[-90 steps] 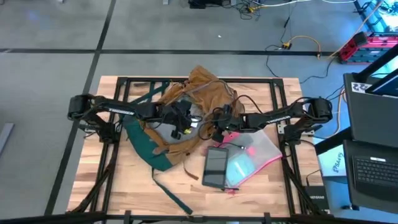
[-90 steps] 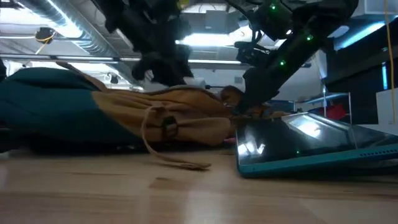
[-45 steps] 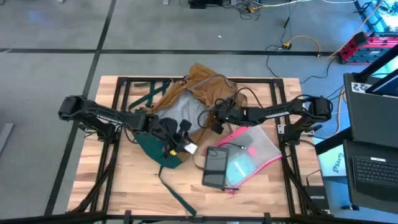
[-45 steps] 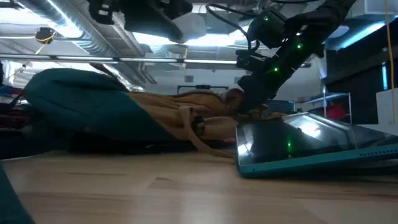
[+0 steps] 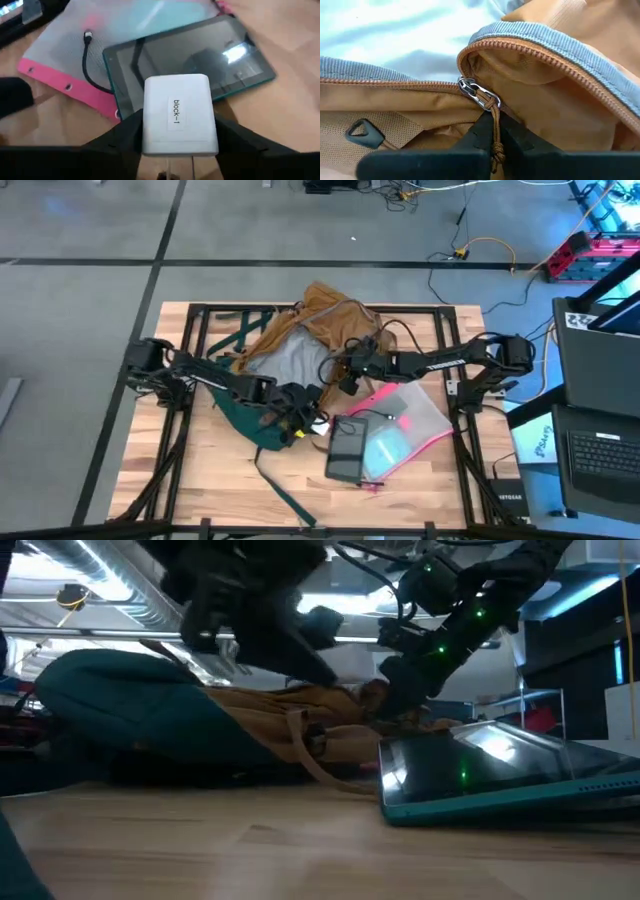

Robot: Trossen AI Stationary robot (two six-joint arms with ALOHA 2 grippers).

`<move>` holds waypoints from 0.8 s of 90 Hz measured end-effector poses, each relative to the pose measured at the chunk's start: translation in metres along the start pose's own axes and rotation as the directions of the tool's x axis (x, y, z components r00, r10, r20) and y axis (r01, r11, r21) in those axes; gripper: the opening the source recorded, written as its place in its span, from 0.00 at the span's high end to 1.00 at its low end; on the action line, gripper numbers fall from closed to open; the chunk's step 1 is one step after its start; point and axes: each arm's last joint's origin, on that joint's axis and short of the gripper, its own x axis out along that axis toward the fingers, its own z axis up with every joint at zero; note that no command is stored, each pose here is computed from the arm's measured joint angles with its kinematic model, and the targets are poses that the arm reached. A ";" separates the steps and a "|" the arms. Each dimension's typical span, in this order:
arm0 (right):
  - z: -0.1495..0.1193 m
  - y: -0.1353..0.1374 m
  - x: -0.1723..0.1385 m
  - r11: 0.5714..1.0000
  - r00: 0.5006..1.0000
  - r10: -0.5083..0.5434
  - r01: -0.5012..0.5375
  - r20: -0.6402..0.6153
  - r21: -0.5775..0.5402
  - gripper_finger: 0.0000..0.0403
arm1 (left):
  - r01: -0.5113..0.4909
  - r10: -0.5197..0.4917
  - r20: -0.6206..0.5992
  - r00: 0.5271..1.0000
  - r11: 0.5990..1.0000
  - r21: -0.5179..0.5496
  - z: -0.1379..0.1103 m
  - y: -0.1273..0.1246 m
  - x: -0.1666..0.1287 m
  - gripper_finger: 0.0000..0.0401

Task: Unpack backpack
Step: Remove the white charger adapter from the brown backpack, then adjust the blue tablet

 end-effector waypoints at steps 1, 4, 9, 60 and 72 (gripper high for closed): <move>0.000 0.000 0.000 1.000 1.000 0.001 -0.001 0.000 0.000 0.95 | 0.000 0.000 0.000 1.000 1.000 -0.004 -0.001 0.000 0.001 0.46; 0.000 0.000 0.000 1.000 1.000 0.002 -0.002 0.001 0.001 0.94 | -0.001 0.001 0.001 1.000 1.000 -0.016 -0.003 0.001 0.004 0.43; 0.000 0.000 0.000 1.000 1.000 0.005 -0.005 0.002 0.003 0.93 | -0.006 0.006 -0.003 1.000 1.000 -0.028 -0.005 0.002 0.007 0.39; -0.001 0.000 0.000 1.000 1.000 0.006 -0.006 -0.003 0.003 0.83 | 0.022 -0.050 -0.187 0.981 0.989 -0.149 0.016 -0.043 -0.046 0.32; -0.002 0.001 0.002 1.000 1.000 0.005 -0.005 -0.011 0.000 0.83 | 0.050 -0.110 -0.273 0.956 0.974 -0.219 0.012 -0.061 -0.049 0.32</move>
